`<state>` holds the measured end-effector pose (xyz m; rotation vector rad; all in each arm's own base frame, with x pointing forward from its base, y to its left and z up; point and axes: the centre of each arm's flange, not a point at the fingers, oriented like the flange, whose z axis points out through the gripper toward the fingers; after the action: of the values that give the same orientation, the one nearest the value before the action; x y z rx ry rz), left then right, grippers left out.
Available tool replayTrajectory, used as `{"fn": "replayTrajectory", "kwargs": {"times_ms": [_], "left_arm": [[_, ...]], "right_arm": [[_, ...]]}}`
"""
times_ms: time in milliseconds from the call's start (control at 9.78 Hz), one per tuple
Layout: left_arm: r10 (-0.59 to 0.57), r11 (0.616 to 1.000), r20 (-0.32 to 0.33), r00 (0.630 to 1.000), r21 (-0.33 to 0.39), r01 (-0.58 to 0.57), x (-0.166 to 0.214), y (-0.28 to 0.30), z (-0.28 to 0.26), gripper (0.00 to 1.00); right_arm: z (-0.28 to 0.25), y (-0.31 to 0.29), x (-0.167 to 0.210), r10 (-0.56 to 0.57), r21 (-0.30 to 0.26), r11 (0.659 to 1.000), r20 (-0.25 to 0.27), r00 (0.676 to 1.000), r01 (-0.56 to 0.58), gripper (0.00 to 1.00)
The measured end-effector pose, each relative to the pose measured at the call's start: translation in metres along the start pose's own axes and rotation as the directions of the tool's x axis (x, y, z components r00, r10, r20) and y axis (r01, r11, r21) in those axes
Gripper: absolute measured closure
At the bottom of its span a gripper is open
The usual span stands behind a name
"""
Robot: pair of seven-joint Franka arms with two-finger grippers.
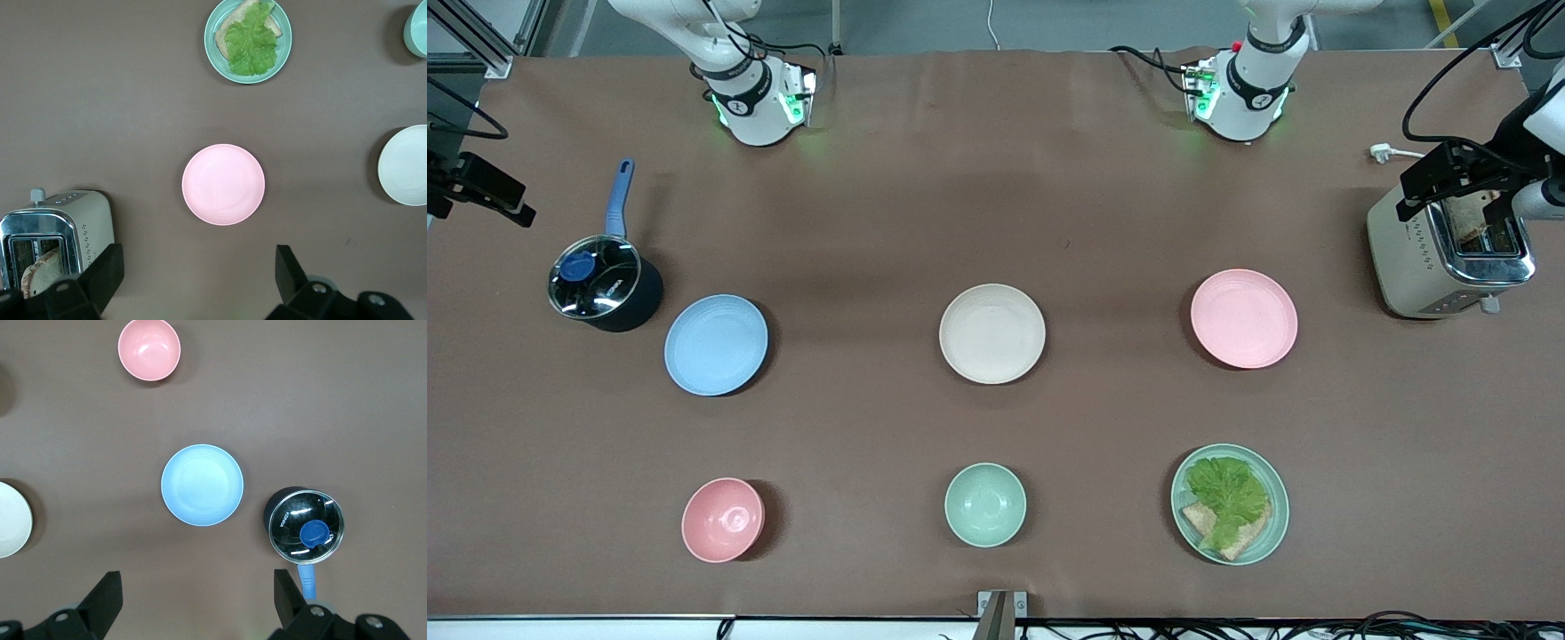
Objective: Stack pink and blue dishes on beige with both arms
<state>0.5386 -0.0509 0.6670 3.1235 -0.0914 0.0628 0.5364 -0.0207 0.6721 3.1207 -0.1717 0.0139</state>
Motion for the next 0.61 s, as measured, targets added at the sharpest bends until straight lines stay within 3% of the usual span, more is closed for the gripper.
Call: {"fn": "replayTrajectory", "kwargs": {"times_ms": [409,614], "left_arm": [[-0.001,1.000,0.004,1.000,0.000,0.001,0.001,-0.001,0.002,0.00],[-0.041,0.998,0.019,0.999,-0.038,0.041,0.005,-0.019,0.010,0.00]], "right_arm": [[0.000,0.000,0.000,-0.004,0.000,1.000,0.000,1.000,0.004,0.00],[0.006,-0.003,0.003,-0.016,-0.003,1.000,0.012,1.000,0.016,0.00]]}}
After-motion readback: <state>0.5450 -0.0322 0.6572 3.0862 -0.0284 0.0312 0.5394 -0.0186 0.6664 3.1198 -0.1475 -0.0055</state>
